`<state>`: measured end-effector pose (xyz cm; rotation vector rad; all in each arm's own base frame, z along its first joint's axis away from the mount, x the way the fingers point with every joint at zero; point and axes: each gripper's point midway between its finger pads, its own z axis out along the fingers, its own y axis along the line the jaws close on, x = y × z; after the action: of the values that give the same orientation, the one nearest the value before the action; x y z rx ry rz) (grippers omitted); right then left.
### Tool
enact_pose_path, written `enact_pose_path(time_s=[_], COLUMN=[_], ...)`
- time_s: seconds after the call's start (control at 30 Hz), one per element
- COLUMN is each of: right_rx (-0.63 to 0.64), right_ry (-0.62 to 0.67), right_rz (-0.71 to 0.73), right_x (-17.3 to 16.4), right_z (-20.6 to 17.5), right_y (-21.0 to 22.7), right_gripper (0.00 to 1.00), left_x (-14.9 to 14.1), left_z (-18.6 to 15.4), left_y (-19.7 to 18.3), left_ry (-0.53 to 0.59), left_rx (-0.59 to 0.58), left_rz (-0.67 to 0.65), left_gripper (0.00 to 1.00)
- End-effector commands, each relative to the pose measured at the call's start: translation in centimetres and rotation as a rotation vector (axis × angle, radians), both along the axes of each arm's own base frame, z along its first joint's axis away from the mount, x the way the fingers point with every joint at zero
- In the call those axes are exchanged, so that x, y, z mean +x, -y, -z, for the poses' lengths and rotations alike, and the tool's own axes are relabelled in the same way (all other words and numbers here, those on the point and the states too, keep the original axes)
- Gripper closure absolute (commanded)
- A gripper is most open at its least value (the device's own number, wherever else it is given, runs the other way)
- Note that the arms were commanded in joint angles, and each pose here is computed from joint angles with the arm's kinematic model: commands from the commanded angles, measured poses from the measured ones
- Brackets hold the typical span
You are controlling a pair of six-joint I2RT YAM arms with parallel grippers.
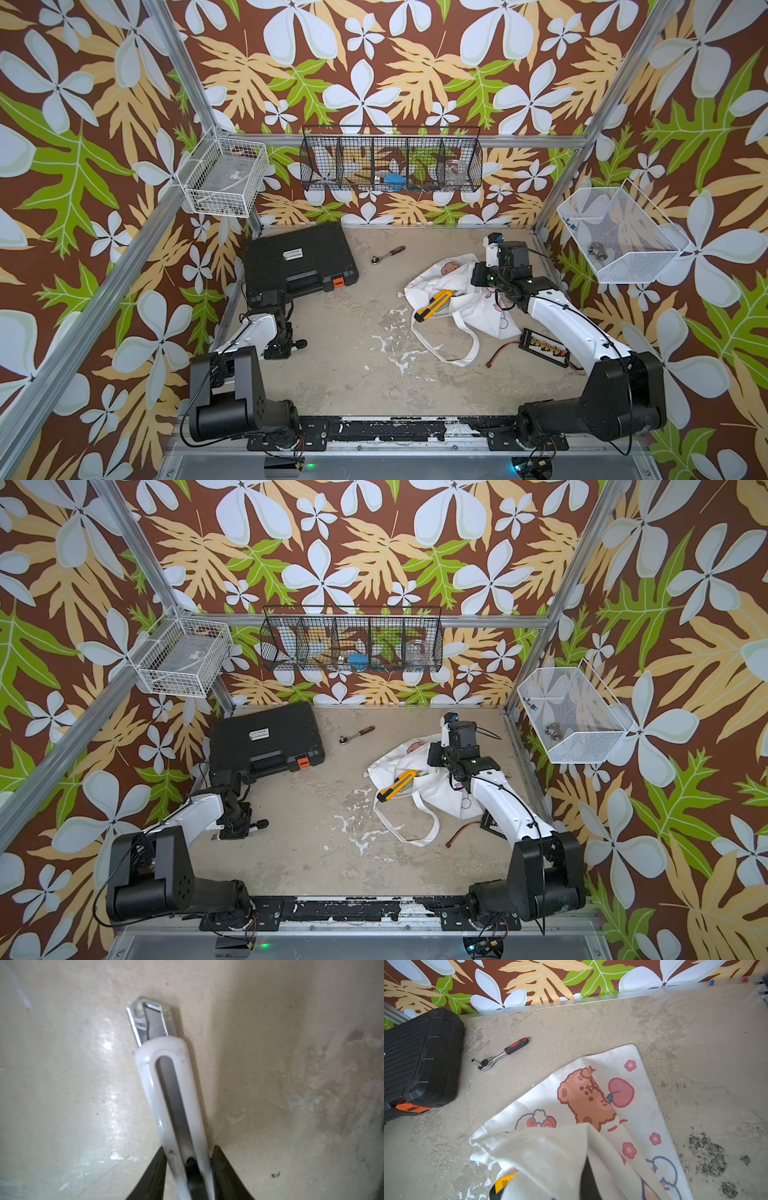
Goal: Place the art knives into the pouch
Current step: Pick up the utility knife at the center of the board.
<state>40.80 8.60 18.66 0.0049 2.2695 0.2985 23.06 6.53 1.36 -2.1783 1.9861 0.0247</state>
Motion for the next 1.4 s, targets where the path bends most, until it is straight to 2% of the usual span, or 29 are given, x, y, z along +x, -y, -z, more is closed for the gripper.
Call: enact_pose_path(time_s=[0.0,0.27,0.47,0.8,1.07,1.37], right_rx=[-0.003,-0.007,-0.008,-0.008,-0.017,-0.027], right_ry=[0.030,0.026,0.023,0.017,0.014,0.012], right_rz=[0.010,0.014,0.015,0.014,0.021,0.030], right_x=[0.5,0.6,0.6,0.7,0.7,0.8], right_z=[-0.8,-0.6,-0.5,-0.3,-0.2,-0.2], right_y=[0.1,0.2,0.2,0.2,0.4,0.6], right_gripper=[1.00,1.00,1.00,1.00,1.00,1.00], left_x=[0.5,1.1,2.2,3.8,5.8,8.5], left_z=[0.8,0.6,0.1,-2.1,-4.0,-7.4], left_y=[0.5,0.3,0.6,1.5,4.3,10.2], left_ry=[-0.005,-0.003,0.010,0.058,0.092,0.166], left_rx=[-0.027,-0.015,-0.018,0.011,0.032,0.032], left_rz=[0.073,0.139,0.243,0.367,0.448,0.579], left_gripper=[0.64,0.68,0.71,0.70,0.70,0.70])
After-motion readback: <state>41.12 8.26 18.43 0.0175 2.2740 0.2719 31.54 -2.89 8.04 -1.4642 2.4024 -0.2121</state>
